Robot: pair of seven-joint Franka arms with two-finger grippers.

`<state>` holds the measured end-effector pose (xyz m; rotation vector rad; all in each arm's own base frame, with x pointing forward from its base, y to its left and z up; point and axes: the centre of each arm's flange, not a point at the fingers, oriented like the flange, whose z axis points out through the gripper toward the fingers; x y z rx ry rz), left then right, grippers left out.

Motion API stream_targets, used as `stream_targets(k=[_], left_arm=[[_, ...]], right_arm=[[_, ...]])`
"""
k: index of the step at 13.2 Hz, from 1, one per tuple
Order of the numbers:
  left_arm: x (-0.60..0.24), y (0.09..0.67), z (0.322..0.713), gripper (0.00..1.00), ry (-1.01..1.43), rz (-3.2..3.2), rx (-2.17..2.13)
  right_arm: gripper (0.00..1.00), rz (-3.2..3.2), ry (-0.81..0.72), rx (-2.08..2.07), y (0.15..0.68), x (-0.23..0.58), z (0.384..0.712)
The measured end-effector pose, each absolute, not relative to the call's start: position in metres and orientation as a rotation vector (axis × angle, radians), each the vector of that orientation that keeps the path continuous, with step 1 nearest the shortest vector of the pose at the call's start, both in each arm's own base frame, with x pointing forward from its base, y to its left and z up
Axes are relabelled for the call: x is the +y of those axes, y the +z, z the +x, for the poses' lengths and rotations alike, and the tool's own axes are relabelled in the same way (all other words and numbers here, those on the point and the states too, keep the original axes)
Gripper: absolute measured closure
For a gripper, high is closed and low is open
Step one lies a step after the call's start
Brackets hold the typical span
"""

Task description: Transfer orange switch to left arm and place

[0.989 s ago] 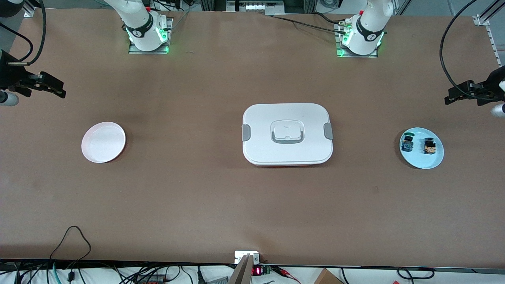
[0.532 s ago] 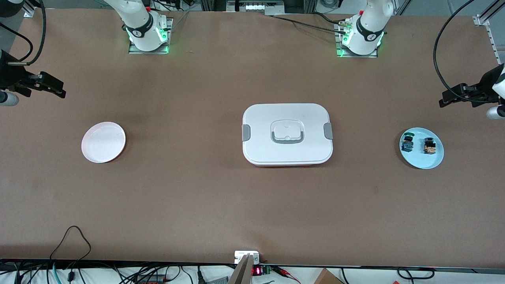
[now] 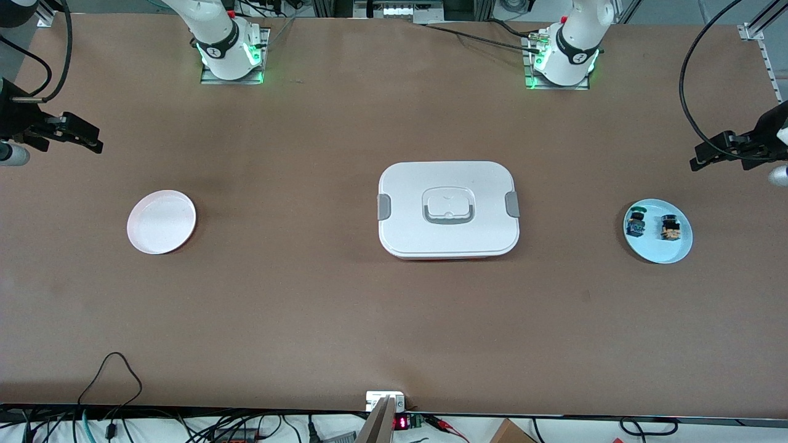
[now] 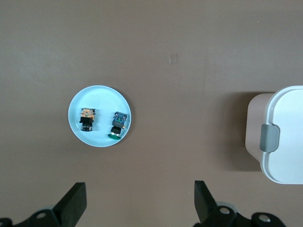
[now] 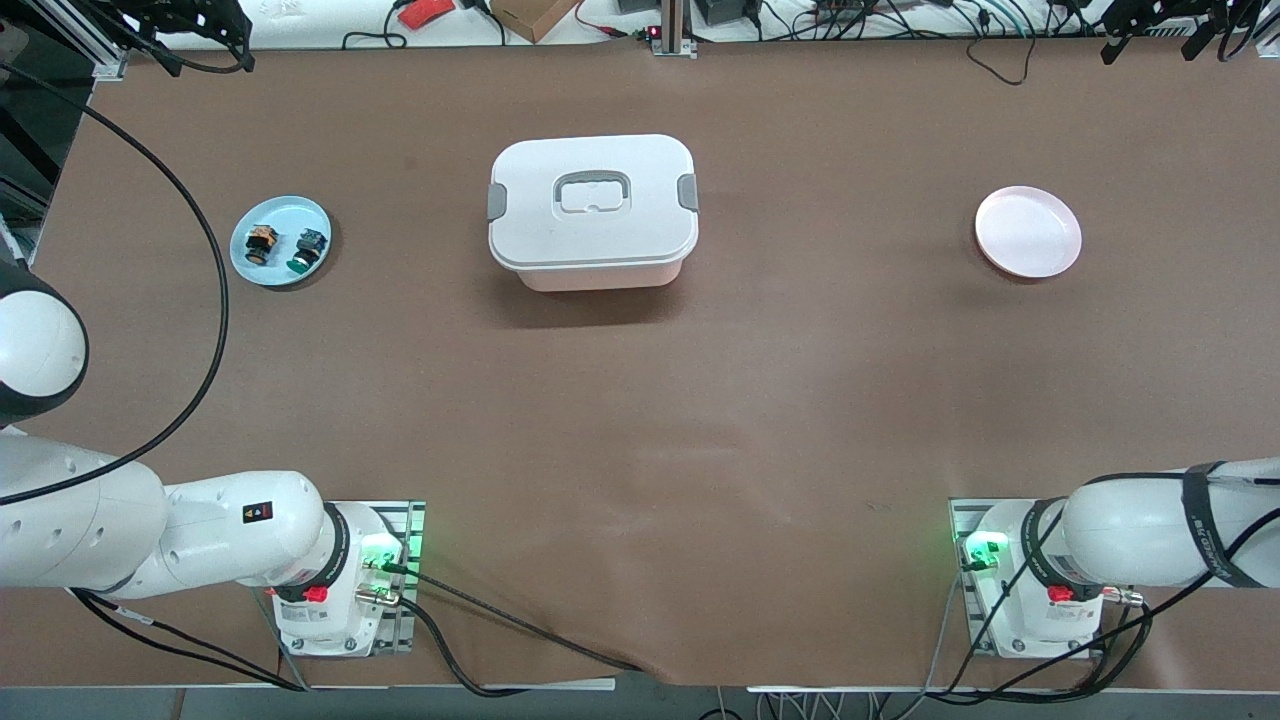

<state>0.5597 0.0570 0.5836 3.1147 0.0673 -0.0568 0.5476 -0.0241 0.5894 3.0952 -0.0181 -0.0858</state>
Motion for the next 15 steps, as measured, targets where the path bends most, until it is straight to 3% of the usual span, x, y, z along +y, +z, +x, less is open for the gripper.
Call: stream_targets(k=[15], left_arm=[[0.027,0.584,0.560,0.00,-0.086,3.115,0.039]], right_arm=[[0.00,3.095,-0.085,-0.015,0.590,-0.023,0.548]])
